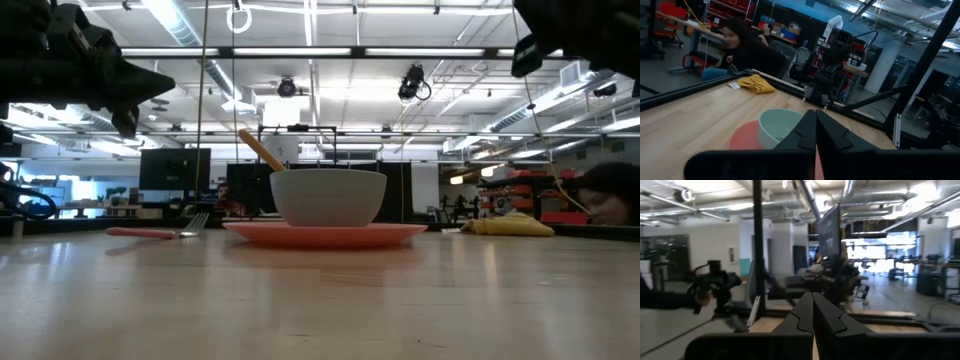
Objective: Set table place
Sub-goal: Return to Home Position
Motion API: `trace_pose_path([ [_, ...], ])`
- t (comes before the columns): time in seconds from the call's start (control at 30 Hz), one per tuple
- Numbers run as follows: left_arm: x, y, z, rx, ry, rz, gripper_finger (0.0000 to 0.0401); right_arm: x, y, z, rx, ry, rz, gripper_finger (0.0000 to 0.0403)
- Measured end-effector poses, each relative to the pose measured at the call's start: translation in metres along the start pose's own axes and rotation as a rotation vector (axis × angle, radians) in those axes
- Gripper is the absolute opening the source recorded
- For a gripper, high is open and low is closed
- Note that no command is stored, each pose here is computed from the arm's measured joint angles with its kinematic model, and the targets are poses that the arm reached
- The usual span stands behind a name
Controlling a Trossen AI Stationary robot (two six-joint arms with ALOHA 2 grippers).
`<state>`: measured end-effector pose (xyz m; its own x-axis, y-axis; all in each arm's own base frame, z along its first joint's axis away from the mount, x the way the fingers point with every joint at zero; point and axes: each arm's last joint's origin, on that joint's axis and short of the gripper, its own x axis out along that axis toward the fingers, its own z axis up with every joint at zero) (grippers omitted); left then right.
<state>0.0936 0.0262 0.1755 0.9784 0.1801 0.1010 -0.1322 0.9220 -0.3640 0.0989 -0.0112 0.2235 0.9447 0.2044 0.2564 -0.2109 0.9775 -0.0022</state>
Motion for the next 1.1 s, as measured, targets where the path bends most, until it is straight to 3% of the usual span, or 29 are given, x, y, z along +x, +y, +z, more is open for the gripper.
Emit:
trace_pose_path([
  [0.2,0.0,0.0,-0.001,-0.002,0.006,0.002,0.0014,-0.004,-0.001,-0.031,0.007,0.024,0.034,0.0002],
  [0.37,0.0,0.002,-0.004,-0.008,0.04,0.017,0.003,-0.004,-0.001,-0.034,-0.001,0.048,0.029,0.0007],
  [0.7,0.0,0.001,-0.003,-0.025,0.034,0.013,0.0016,-0.004,-0.002,-0.034,0.016,0.054,0.01,0.0014],
  [1.1,0.0,0.001,-0.003,-0.024,0.027,0.01,0.0032,-0.004,-0.002,-0.034,0.017,0.054,0.01,0.0014],
])
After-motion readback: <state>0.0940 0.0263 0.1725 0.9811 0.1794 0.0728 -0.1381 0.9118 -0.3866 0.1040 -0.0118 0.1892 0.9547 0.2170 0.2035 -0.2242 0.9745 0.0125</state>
